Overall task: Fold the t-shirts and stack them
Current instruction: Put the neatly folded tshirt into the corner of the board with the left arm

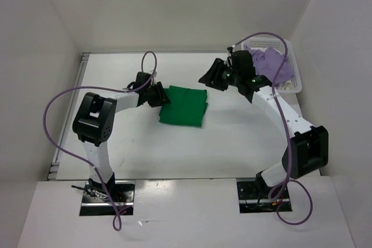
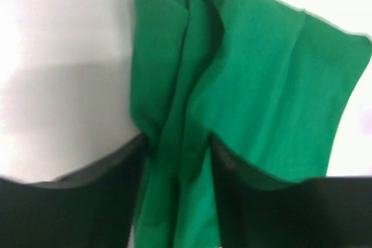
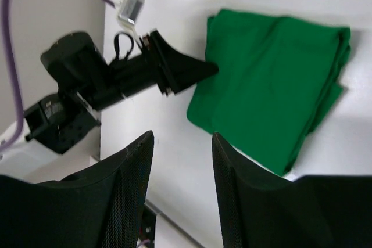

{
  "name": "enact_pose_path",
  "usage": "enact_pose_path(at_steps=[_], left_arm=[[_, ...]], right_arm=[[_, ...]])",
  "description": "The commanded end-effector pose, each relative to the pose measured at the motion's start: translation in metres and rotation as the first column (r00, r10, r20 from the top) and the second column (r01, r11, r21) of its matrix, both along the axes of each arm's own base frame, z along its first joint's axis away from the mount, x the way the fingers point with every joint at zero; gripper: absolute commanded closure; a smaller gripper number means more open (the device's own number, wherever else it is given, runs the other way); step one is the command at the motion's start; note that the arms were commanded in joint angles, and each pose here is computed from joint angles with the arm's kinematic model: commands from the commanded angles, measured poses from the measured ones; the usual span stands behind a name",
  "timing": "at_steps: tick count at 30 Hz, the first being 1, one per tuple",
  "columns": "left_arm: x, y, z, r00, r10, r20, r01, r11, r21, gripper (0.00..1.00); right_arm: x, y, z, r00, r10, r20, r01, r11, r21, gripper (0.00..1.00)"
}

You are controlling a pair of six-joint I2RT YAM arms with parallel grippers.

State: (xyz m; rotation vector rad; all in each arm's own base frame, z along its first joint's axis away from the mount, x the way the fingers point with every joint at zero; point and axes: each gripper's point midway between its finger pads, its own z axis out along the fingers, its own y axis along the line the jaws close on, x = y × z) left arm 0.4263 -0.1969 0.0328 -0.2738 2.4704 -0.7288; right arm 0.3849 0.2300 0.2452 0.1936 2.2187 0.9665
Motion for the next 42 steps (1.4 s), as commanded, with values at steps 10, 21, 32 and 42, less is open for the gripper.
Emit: enact_pose_path(at_steps=[10, 21, 32, 42], left_arm=[[0.055, -0.033, 0.037, 0.992, -0.037, 0.119, 0.048, 0.995, -0.087, 0.87], [0.142, 0.193, 0.101, 0.882, 0.409, 0.237, -0.407, 0.912, -0.06, 0.94], [0.113, 0.357, 0.065, 0.713, 0.679, 0.177, -0.681, 0.73, -0.054, 0.65], [0.061, 0.42, 0.044, 0.552, 0.825, 0.124, -0.833, 0.552, 0.034, 0.59]], right_arm=[[-0.052, -0.02, 0.0, 0.999, -0.006, -0.04, 0.01, 0.996, 0.088, 0.49], [-0.077, -0.023, -0.017, 0.996, 0.031, -0.082, -0.024, 0.997, 0.077, 0.49], [-0.088, -0.022, -0.026, 0.991, 0.084, -0.108, -0.078, 0.995, 0.062, 0.49], [-0.095, -0.022, -0.033, 0.986, 0.113, -0.122, -0.107, 0.993, 0.05, 0.49]])
